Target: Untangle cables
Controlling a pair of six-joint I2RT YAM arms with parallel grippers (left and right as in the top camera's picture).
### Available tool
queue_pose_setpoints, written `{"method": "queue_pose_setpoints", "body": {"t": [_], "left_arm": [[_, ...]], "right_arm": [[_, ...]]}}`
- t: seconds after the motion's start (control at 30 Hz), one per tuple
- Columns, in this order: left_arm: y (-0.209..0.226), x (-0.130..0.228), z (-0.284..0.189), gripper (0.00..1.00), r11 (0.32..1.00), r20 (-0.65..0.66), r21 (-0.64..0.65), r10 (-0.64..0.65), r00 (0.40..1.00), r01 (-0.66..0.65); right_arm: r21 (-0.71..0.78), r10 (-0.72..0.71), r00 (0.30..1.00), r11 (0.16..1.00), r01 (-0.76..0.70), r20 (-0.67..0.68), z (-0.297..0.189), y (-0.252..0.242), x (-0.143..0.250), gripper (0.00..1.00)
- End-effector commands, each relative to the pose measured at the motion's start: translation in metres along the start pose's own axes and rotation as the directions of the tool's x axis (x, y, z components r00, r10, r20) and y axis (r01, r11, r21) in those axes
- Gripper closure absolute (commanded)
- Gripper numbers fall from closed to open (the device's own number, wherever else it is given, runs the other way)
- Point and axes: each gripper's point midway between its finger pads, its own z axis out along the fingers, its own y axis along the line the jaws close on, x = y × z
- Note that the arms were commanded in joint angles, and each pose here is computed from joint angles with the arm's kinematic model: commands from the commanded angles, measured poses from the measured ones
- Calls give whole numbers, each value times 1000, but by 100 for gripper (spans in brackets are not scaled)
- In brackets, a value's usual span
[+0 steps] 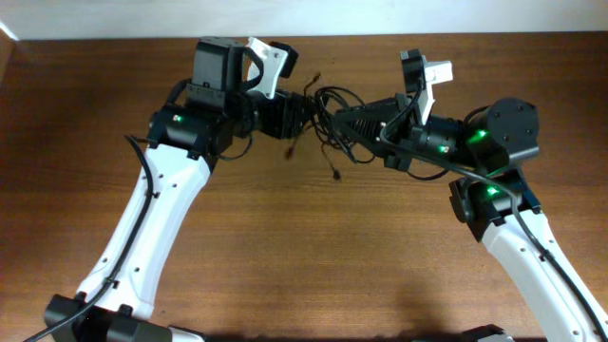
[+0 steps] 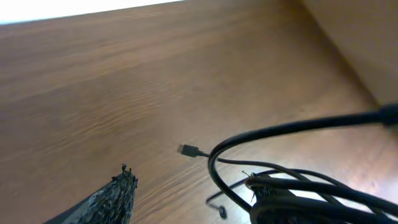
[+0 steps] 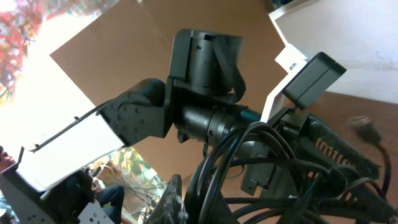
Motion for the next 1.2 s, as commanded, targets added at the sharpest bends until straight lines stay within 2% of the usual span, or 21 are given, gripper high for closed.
{"method": "queue_pose_setpoints", "body": {"t": [0.0, 0.1, 0.23, 0.3, 0.4, 0.47, 0.57, 0.63, 0.67, 0.7, 0.73, 0.83, 0.97, 1.17], "left_arm": [[51, 0, -2, 37, 957, 43, -252, -136, 990, 143], [62, 1, -6, 41, 934, 55, -315, -159, 986, 168], [89, 11, -18, 42, 834, 116, -460, -283, 952, 304], [94, 14, -21, 43, 798, 142, -486, -331, 933, 357], [94, 17, -21, 52, 766, 172, -478, -398, 901, 429], [94, 21, -21, 59, 729, 194, -472, -462, 865, 496], [94, 39, -23, 56, 612, 230, -470, -611, 757, 636], [94, 39, -23, 32, 612, 230, -471, -611, 758, 636], [94, 39, -23, 12, 612, 230, -471, -611, 758, 636], [94, 39, -23, 0, 611, 228, -472, -611, 758, 635], [94, 40, -23, 1, 614, 222, -475, -610, 761, 631], [92, 40, -22, 1, 690, 156, -488, -534, 831, 535], [87, 35, -31, 1, 785, 80, -500, -380, 922, 367], [63, 12, -75, 1, 824, 165, -459, -288, 943, 332]], "right_arm": [[-56, -47, 999, 997, 46, -13, 1, 24, -5, 96], [-56, -47, 999, 997, 46, -13, 1, 24, -5, 96], [-53, -47, 999, 997, 47, -11, 0, 23, -5, 96], [-53, -48, 999, 997, 47, -11, 0, 23, -5, 96], [-53, -48, 999, 997, 47, -11, 0, 23, -5, 96], [-53, -51, 999, 997, 51, -11, 0, 23, -5, 96], [-47, -51, 999, 998, 51, -5, 0, 22, -7, 96], [-47, -51, 999, 998, 51, -5, 0, 22, -7, 96], [-47, -51, 999, 998, 51, -5, 0, 22, -7, 96], [-47, -55, 998, 997, 54, -5, 0, 22, -7, 96], [-44, -58, 998, 997, 57, -2, 0, 21, -7, 96], [-36, -47, 999, 998, 47, -4, 2, 14, -6, 96], [-8, -1, 1000, 1000, 1, -22, 8, -14, 3, 96], [34, 69, 997, 997, -68, -34, 15, -49, 14, 96]]}}
